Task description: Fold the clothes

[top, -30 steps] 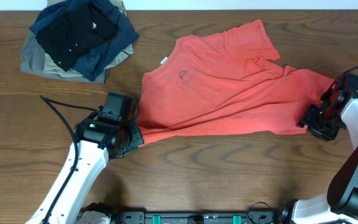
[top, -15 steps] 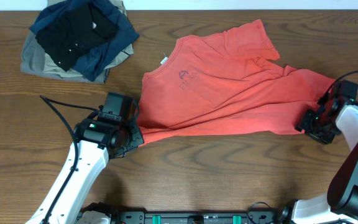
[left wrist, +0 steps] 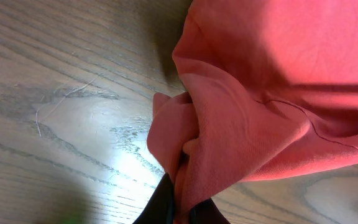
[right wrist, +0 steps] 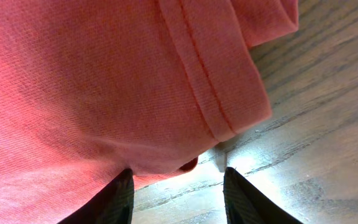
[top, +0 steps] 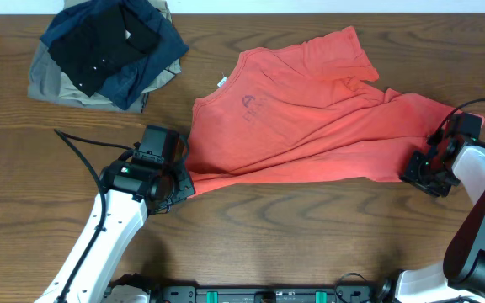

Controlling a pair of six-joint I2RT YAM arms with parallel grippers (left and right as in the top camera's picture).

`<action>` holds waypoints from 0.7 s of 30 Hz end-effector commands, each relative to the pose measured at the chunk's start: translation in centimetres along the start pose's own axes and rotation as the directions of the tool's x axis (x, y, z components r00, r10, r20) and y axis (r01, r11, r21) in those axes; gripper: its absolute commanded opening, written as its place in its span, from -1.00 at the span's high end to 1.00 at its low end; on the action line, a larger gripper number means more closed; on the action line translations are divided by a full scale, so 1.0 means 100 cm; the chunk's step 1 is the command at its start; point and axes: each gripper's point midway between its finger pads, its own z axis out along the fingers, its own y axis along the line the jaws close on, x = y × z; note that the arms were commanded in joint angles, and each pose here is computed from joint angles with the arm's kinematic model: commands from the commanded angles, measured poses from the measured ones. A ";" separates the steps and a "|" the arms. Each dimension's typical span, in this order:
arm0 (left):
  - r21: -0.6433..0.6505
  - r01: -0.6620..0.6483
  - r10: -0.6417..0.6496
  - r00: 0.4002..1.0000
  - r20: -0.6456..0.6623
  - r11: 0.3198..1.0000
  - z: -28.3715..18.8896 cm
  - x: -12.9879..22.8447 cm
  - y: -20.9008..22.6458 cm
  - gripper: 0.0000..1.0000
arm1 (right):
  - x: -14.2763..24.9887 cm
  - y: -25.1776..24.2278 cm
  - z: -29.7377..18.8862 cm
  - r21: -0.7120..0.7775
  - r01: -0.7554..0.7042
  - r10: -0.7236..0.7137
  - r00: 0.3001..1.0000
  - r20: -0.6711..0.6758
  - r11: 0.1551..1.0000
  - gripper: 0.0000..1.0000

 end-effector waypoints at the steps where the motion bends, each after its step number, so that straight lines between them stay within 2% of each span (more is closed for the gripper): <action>1: -0.001 -0.005 0.005 1.000 0.006 1.000 -0.001 0.000 0.000 0.88 | -0.007 0.003 -0.003 0.002 0.024 -0.024 0.999 0.026 1.000 0.06; 3: -0.001 -0.005 0.005 1.000 0.006 1.000 -0.001 0.000 0.000 0.88 | -0.011 0.003 -0.003 0.000 0.024 -0.024 0.999 0.040 1.000 0.01; 10: -0.002 -0.005 0.005 1.000 0.005 1.000 -0.001 0.000 0.000 0.88 | -0.024 0.005 -0.004 -0.009 -0.002 0.003 0.996 0.094 1.000 0.06; 11: -0.002 -0.005 0.005 1.000 0.005 1.000 -0.001 0.000 0.000 0.88 | -0.026 0.005 -0.004 -0.010 -0.001 0.002 0.995 0.101 1.000 0.10; 15: -0.001 -0.005 0.005 1.000 0.006 1.000 -0.001 0.000 0.000 0.88 | -0.032 0.006 -0.005 -0.011 -0.001 0.003 0.992 0.126 1.000 0.55; 17: -0.002 -0.005 0.005 1.000 0.005 1.000 -0.001 0.000 0.000 0.88 | -0.035 0.006 -0.005 -0.014 -0.014 0.016 0.991 0.136 1.000 0.90; 18: -0.002 -0.005 0.005 1.000 0.005 1.000 -0.001 0.000 0.000 0.88 | -0.036 0.006 -0.005 -0.015 -0.016 0.018 0.990 0.140 1.000 0.98; 21: -0.002 -0.005 0.005 1.000 0.005 1.000 -0.001 0.000 0.000 0.88 | -0.039 0.007 -0.006 -0.019 -0.022 0.025 0.988 0.152 1.000 0.98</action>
